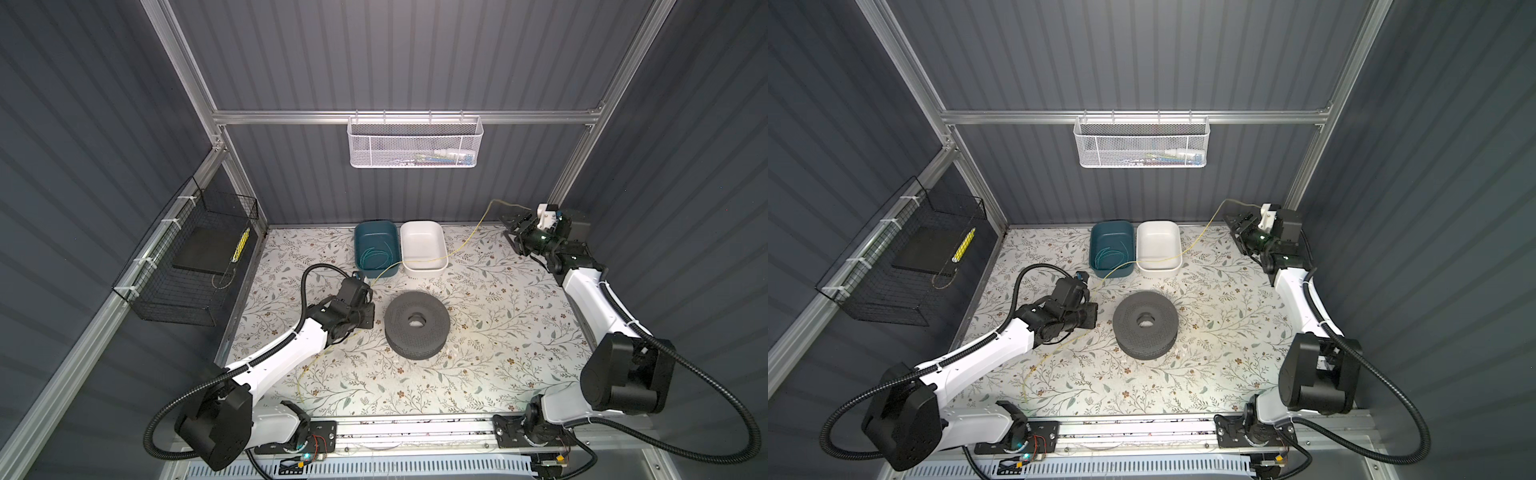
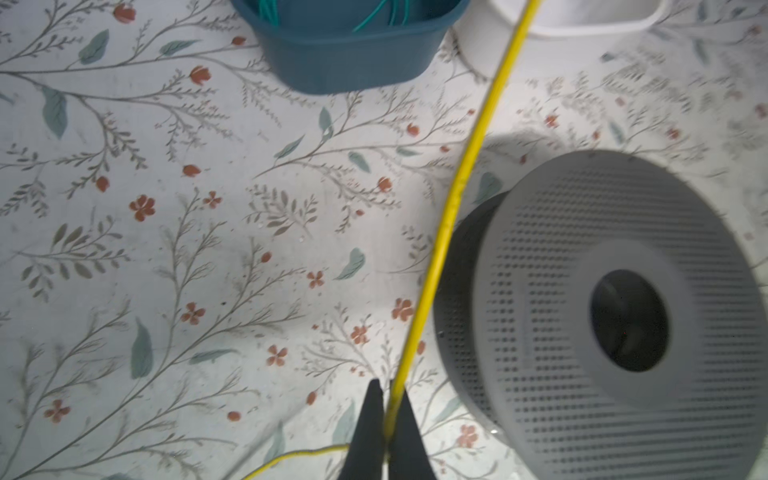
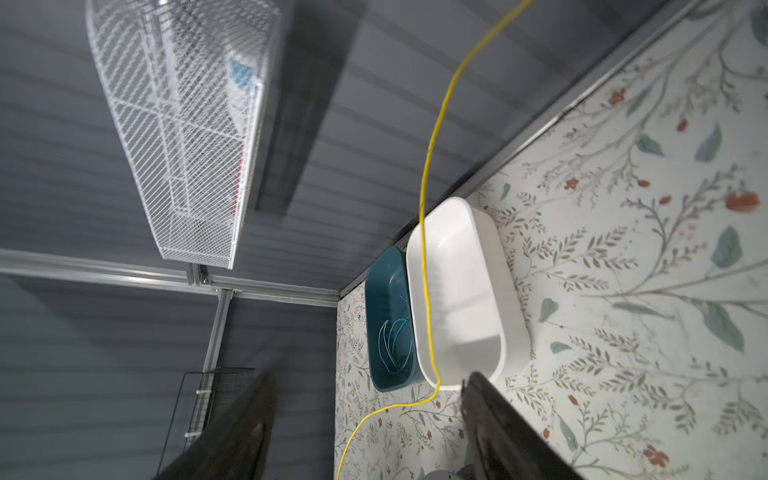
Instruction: Wrap the cables
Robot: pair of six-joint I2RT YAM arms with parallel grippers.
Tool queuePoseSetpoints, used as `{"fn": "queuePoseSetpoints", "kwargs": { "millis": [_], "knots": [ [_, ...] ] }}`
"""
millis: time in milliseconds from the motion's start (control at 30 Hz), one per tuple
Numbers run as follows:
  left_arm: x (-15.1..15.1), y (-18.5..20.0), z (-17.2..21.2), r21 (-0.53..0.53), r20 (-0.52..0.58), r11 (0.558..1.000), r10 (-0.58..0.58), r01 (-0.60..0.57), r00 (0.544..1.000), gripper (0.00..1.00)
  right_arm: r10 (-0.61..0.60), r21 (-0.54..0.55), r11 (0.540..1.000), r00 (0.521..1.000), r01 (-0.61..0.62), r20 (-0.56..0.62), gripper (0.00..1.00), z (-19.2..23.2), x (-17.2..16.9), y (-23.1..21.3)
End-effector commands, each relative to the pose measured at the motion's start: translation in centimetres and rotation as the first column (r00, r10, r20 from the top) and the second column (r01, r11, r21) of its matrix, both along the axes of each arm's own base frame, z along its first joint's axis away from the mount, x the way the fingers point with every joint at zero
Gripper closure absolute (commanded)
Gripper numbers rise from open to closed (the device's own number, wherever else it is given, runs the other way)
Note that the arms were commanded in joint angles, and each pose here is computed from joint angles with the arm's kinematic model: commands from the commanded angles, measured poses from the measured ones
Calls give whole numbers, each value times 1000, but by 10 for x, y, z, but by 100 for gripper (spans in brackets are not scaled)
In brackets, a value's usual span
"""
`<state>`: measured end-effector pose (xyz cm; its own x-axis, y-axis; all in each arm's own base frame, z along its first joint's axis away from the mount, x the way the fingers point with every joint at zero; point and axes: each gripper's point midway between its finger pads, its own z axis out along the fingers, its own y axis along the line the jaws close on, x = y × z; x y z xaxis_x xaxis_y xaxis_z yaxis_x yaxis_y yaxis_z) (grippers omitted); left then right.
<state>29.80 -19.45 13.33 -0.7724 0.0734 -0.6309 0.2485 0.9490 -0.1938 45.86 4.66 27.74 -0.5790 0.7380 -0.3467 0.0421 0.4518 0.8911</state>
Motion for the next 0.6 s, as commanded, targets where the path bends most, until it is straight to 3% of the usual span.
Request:
{"fn": "queuePoseSetpoints", "kwargs": {
  "millis": [0,133,267,433,567],
  "knots": [
    [8,-16,32,-139,41,990,19,-13,999,100,9,34,999,995,-6,-101,24,-43,-11,4],
    [14,-29,46,-172,46,985,-4,12,999,100,39,64,997,994,-33,-104,22,-59,-41,23],
    [19,-46,49,-167,45,984,-59,66,997,100,190,-8,982,981,-191,-29,22,-44,-80,93],
    [16,-71,56,-121,68,981,-147,155,987,100,384,-46,923,920,-382,83,26,-15,-110,175],
    [11,-84,59,-102,85,972,-205,214,975,100,472,-38,881,876,-471,102,31,-4,-115,221]
  ]
}}
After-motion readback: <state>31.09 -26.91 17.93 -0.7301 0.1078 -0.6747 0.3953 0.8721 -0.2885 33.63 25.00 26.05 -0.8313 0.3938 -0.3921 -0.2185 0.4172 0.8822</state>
